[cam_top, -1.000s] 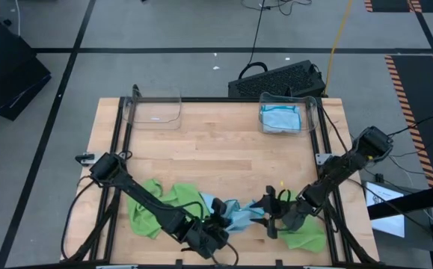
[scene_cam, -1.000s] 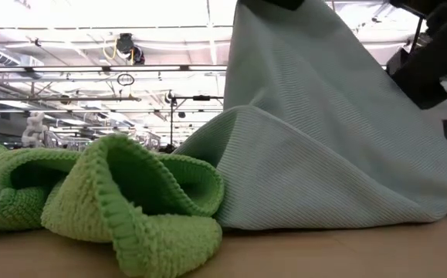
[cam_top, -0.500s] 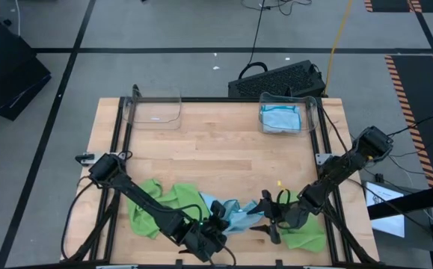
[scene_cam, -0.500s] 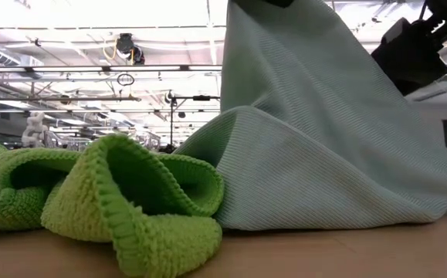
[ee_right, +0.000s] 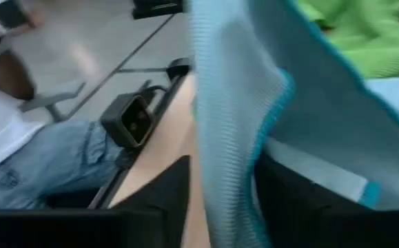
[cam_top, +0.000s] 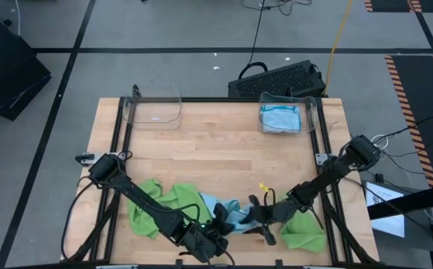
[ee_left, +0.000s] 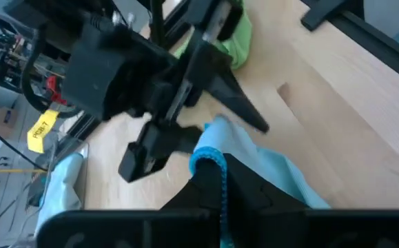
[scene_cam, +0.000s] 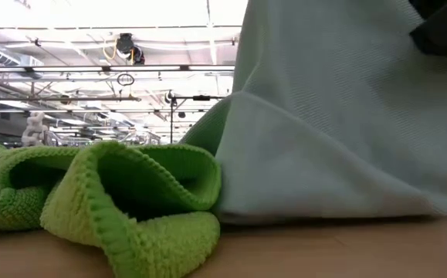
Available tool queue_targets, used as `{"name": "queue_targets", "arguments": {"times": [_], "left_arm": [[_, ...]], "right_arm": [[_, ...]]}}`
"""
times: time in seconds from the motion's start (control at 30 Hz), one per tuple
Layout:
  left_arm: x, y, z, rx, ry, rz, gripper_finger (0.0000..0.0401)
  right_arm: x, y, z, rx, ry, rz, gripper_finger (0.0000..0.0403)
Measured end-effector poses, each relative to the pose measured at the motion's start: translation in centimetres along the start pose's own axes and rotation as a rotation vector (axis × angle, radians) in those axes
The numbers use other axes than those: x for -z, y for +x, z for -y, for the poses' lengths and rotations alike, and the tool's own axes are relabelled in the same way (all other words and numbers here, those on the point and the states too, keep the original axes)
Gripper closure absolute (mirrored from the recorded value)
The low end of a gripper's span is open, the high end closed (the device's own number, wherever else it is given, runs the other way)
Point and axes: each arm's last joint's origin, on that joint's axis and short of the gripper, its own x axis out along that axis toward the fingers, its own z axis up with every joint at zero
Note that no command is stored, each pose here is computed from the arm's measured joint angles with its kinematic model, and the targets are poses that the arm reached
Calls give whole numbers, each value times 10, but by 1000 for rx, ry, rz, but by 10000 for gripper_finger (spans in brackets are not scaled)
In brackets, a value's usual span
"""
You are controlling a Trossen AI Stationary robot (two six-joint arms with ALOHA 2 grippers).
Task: Fold microfiber towels
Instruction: Fold the blue microfiber cloth
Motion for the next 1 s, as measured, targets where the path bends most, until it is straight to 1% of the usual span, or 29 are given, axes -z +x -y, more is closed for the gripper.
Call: {"name": "queue_targets", "arguments": {"times": [0.1,0.17,0.2,0.23,0.37,0.47,0.57,0.63,0.7,0.8,0.9,1.0], "left_arm": [[3,0,2,15,8,-25,397],[5,-1,3,25,-16,-46,391],[7,0,3,28,-33,-59,385],[9,0,2,30,-50,-73,380],[14,2,0,30,-135,-115,367],[15,5,-3,18,-225,-118,365],[16,9,-10,0,-307,-121,361],[19,13,-16,-20,-352,-128,347],[21,17,-21,-36,-386,-135,323],[22,18,-25,-88,-414,-142,273],[22,17,-25,-147,-411,-143,217],[16,8,-25,-215,-414,-118,168]], "right_arm": [[-2,-1,0,2,-35,-3,326],[-6,-5,0,3,-56,1,374],[-9,-7,-1,5,-66,8,388],[-12,-9,-2,14,-72,20,393],[-19,-20,-8,123,-86,49,387],[-20,-28,-12,223,-106,56,395],[-18,-32,-14,327,-128,69,399],[-18,-33,-14,388,-146,90,397],[-18,-35,-15,444,-170,108,397],[-17,-37,-18,512,-215,125,399],[-18,-38,-23,553,-275,132,400],[-25,-39,-32,583,-322,153,400]]}}
